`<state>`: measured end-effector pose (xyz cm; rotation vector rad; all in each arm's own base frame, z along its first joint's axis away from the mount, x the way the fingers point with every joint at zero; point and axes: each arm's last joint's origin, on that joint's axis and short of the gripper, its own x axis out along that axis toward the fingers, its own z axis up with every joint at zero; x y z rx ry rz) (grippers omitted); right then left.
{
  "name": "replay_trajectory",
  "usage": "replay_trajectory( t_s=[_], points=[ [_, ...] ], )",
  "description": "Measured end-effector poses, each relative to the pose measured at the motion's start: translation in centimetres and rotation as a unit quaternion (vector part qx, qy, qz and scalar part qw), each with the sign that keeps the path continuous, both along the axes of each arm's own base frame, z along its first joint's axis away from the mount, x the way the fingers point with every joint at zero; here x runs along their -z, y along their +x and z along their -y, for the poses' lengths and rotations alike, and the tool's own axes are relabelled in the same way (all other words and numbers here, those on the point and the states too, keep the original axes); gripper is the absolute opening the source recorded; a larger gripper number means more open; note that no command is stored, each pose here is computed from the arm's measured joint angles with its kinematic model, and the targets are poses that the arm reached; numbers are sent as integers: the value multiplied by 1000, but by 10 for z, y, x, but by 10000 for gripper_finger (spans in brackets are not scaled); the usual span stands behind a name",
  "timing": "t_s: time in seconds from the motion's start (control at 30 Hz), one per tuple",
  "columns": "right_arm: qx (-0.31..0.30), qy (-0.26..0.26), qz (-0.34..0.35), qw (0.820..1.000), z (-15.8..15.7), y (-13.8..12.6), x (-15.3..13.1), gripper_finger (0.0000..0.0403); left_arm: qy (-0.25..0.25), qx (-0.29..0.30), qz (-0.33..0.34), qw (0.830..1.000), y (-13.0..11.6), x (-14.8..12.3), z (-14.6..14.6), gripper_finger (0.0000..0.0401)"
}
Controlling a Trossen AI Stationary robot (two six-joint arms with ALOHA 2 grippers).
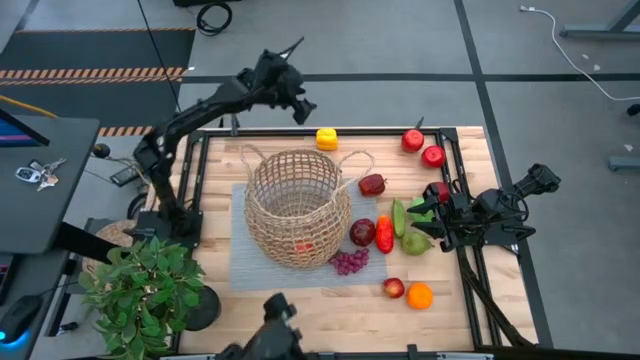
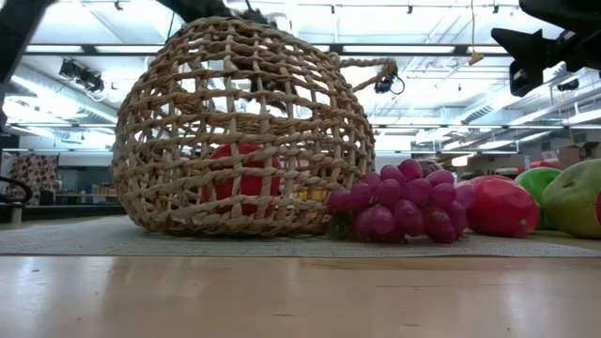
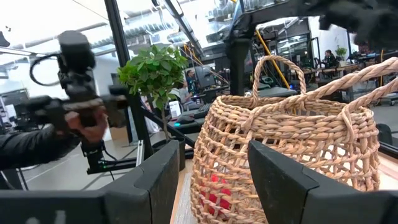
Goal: Build produce basket
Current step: Put the bell pepper into the brown basket
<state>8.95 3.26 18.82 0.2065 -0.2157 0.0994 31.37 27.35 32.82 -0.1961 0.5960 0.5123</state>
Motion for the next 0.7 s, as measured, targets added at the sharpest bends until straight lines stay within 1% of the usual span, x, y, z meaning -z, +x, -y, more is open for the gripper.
replay_trajectory(
  t_s=[0.1,0.2,0.27,0.33,0.4,0.53,0.63,0.7],
  points=[
    [0,0,0,1000,0,0,0,197,-27,-3,-35,999,5,18,-14,320],
    [0,0,0,1000,0,0,0,197,-48,2,-65,997,14,32,-22,313],
    [0,0,0,1000,0,0,0,197,-48,15,-80,996,24,37,-25,309],
    [0,0,0,1000,0,0,0,197,-40,21,-88,995,34,37,-27,304],
    [0,0,0,1000,0,0,0,197,-16,22,-95,995,44,32,-30,298],
    [0,0,0,1000,0,0,0,197,65,12,-143,988,59,21,-35,289],
    [0,0,0,1000,0,0,0,197,107,-2,-186,977,67,31,-39,286],
    [0,0,0,1000,0,0,0,197,121,7,-219,968,73,44,-38,286]
  ],
)
